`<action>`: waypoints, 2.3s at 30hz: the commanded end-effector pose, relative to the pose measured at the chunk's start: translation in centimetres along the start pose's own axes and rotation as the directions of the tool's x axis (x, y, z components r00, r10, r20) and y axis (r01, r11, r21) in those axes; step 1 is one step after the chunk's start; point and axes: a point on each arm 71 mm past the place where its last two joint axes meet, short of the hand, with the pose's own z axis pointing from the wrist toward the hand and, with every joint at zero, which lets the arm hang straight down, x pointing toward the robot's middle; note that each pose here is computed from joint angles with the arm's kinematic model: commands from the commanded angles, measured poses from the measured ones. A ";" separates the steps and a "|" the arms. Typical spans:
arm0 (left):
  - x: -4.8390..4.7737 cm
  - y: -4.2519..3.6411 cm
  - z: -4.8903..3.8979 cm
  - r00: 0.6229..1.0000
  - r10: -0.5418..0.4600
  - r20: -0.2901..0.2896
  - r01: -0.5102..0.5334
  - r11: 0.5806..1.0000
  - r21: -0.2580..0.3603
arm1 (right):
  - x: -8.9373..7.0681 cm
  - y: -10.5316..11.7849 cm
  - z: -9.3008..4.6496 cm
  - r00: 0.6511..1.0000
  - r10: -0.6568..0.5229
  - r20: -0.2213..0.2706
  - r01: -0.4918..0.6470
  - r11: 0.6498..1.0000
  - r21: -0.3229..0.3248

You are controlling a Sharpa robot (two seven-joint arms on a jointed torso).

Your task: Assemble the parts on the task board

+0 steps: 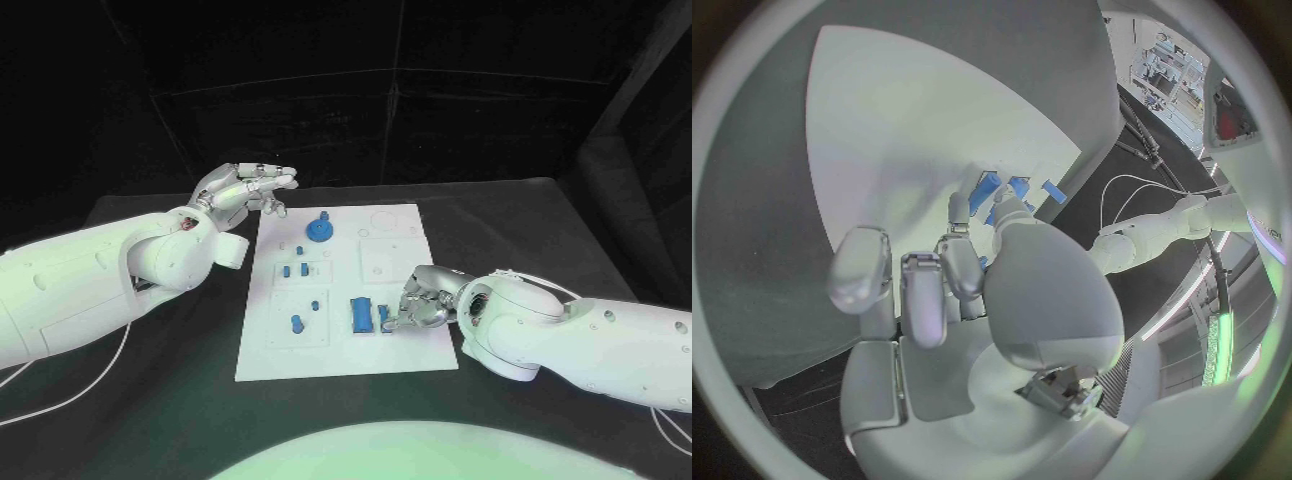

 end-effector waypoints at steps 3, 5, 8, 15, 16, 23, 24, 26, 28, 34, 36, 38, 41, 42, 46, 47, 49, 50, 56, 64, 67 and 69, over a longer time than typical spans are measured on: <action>0.17 -0.09 0.04 1.000 -0.006 -0.014 0.006 1.000 0.004 | 0.0 0.0 0.2 0.999 -0.035 -0.012 0.035 0.999 -0.015; 0.17 -0.09 0.04 1.000 -0.006 -0.014 0.006 1.000 0.004 | 0.0 -0.1 0.3 0.999 -0.036 -0.011 0.036 0.999 -0.011; 0.17 -0.09 0.04 1.000 -0.006 -0.014 0.006 1.000 0.004 | 0.0 -0.2 0.5 0.999 -0.040 -0.008 0.040 0.999 -0.002; 0.18 -0.09 0.05 1.000 -0.006 -0.014 0.006 1.000 0.004 | 0.0 -0.2 1.0 0.999 -0.048 -0.004 0.048 0.999 0.004; 0.17 -0.09 0.05 1.000 -0.006 -0.014 0.006 1.000 0.004 | 0.0 -0.1 1.1 0.999 -0.049 -0.004 0.049 0.999 0.003; 0.17 -0.09 0.07 1.000 -0.006 -0.014 0.006 1.000 0.005 | -0.1 0.2 1.2 0.999 -0.043 0.024 0.043 0.999 -0.009; 0.16 -0.09 0.07 1.000 -0.006 -0.013 0.006 1.000 0.005 | -0.2 0.2 1.1 0.999 -0.040 0.030 0.041 0.999 -0.010; 0.15 -0.09 0.08 1.000 -0.005 -0.012 0.005 1.000 0.005 | -0.3 0.1 1.1 0.999 -0.035 0.042 0.035 0.999 -0.016; 0.15 -0.08 0.09 1.000 -0.005 -0.012 0.005 1.000 0.005 | -0.4 0.0 0.9 0.998 -0.023 0.050 0.025 0.999 -0.026; 0.09 -0.05 0.16 1.000 -0.004 -0.009 0.004 1.000 0.005 | -0.9 -0.7 0.5 0.993 0.114 0.038 -0.110 0.990 -0.090; 0.06 0.00 0.23 1.000 -0.003 -0.008 0.003 1.000 0.007 | -1.7 -1.4 0.8 0.977 0.210 0.031 -0.204 0.968 -0.148; -0.01 0.05 0.27 1.000 -0.002 -0.005 0.002 1.000 0.009 | -2.4 -1.9 1.2 0.957 0.287 0.026 -0.278 0.943 -0.185; -0.41 -0.03 0.34 1.000 0.007 0.029 -0.008 0.999 0.036 | -4.2 -2.7 2.2 0.896 0.443 0.026 -0.424 0.872 -0.244; -0.63 -0.02 0.37 0.999 0.005 0.051 -0.008 0.999 0.050 | -4.9 -3.1 2.7 0.869 0.494 0.029 -0.471 0.843 -0.261; -1.74 0.20 0.69 0.992 -0.012 0.124 0.002 0.996 0.085 | -7.6 -4.8 4.9 0.746 0.664 0.050 -0.621 0.721 -0.307; -2.06 0.28 0.83 0.990 -0.013 0.138 0.000 0.996 0.091 | -8.1 -5.2 5.5 0.713 0.699 0.056 -0.651 0.690 -0.315; -2.65 0.48 1.08 0.986 -0.013 0.165 -0.003 0.995 0.097 | -9.0 -5.9 6.6 0.655 0.752 0.064 -0.698 0.636 -0.329; -2.99 0.61 1.20 0.984 -0.015 0.179 -0.003 0.995 0.099 | -9.4 -6.2 7.3 0.624 0.779 0.070 -0.720 0.607 -0.338; -4.34 1.68 1.85 0.969 -0.028 0.245 0.003 0.995 0.103 | -10.9 -7.0 10.3 0.522 0.847 0.103 -0.764 0.517 -0.385; -5.23 2.99 3.25 0.945 -0.012 0.327 -0.022 0.995 0.099 | -12.1 -7.0 12.2 0.489 0.866 0.105 -0.762 0.483 -0.431; -4.80 3.22 3.29 0.958 0.001 0.287 -0.021 0.997 0.068 | -11.7 -7.3 12.3 0.535 0.830 0.158 -0.747 0.552 -0.371; -4.60 3.26 3.21 0.957 0.003 0.290 -0.023 0.998 0.066 | -11.6 -7.1 12.2 0.530 0.833 0.160 -0.748 0.547 -0.376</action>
